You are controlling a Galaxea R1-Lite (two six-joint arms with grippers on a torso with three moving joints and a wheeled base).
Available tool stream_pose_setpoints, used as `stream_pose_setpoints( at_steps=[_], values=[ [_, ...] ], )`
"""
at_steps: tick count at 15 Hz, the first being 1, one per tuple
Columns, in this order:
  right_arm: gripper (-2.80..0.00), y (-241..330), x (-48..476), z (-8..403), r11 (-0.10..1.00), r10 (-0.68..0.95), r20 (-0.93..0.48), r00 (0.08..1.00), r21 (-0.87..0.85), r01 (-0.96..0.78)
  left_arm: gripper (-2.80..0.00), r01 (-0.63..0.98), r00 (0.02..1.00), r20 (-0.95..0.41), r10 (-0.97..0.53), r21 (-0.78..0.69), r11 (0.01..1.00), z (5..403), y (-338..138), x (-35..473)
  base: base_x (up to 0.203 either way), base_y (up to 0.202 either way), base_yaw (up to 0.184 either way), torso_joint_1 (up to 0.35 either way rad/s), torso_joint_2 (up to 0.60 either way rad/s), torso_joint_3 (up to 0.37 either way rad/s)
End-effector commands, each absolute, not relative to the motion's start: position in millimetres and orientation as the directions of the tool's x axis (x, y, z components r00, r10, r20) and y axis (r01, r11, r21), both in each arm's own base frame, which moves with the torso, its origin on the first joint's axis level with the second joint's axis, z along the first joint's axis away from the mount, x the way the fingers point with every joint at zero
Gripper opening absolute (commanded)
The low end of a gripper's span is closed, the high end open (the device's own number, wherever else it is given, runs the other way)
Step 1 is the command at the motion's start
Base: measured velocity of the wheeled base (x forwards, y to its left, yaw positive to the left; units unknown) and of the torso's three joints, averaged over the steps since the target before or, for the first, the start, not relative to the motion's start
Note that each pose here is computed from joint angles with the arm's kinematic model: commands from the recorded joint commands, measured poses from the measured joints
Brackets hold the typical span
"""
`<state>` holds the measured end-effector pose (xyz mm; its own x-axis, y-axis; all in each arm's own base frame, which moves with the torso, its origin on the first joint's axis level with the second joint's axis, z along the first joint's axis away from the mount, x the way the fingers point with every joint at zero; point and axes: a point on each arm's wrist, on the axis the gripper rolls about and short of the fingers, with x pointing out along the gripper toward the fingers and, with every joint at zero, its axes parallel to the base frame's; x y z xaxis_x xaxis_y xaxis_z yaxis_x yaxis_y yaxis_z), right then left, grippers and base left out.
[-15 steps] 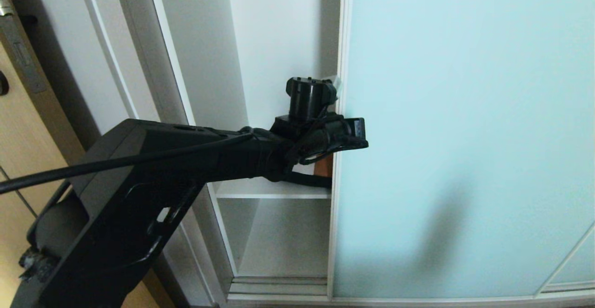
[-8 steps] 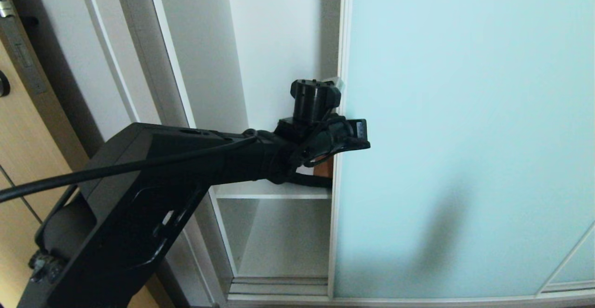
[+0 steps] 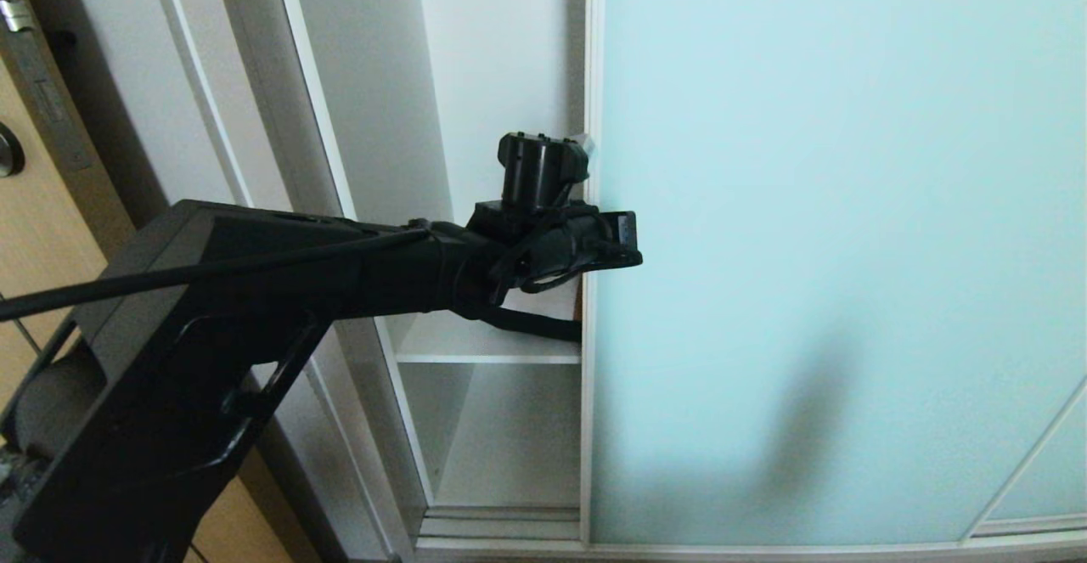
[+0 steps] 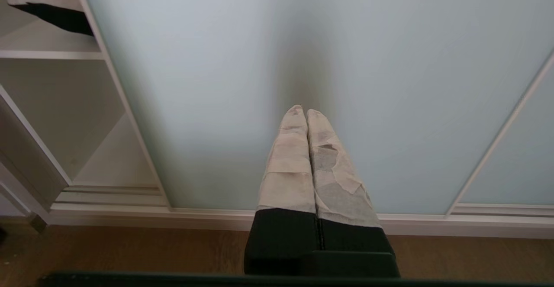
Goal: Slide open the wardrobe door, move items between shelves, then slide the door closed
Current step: Close the door
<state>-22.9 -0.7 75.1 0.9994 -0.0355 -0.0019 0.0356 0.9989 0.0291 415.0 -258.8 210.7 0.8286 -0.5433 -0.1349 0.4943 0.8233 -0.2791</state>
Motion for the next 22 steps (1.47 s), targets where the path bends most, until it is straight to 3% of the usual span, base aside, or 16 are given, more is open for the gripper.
stream_pose_setpoints(
  at_steps=[1, 9, 15, 22],
  values=[
    [-2.8, -0.7, -22.8, 75.1, 0.999, -0.037, -0.003, 0.999, 0.029, 0.037, -2.8, 0.46, 0.861, -0.09, -0.5, -0.28, 0.843, 232.0, -229.6, 413.3, 0.0, 0.0, 0.0, 0.0, 0.0, 0.0],
    [-2.8, -0.7, -22.8, 74.9, 0.999, -0.035, -0.004, 0.999, 0.029, 0.035, -2.8, 0.322, 0.926, -0.105, -0.362, -0.28, 0.904, 260.4, -141.5, 388.6, 0.0, 0.0, 0.0, 0.0, 0.0, 0.0],
    [-2.8, -0.7, -22.7, 74.8, 0.999, -0.036, -0.004, 0.999, 0.029, 0.036, -2.8, 0.308, 0.942, -0.041, -0.333, -0.282, 0.908, 298.7, -106.2, 336.6, 0.0, 0.0, 0.0, 0.0, 0.0, 0.0],
    [-2.8, -0.7, -22.7, 74.7, 0.999, -0.036, -0.005, 0.999, 0.029, 0.037, -2.8, 0.263, 0.957, -0.046, -0.288, -0.286, 0.921, 287.9, -83.7, 364.2, 0.0, 0.0, 0.0, 0.0, 0.0, 0.0]
  ],
)
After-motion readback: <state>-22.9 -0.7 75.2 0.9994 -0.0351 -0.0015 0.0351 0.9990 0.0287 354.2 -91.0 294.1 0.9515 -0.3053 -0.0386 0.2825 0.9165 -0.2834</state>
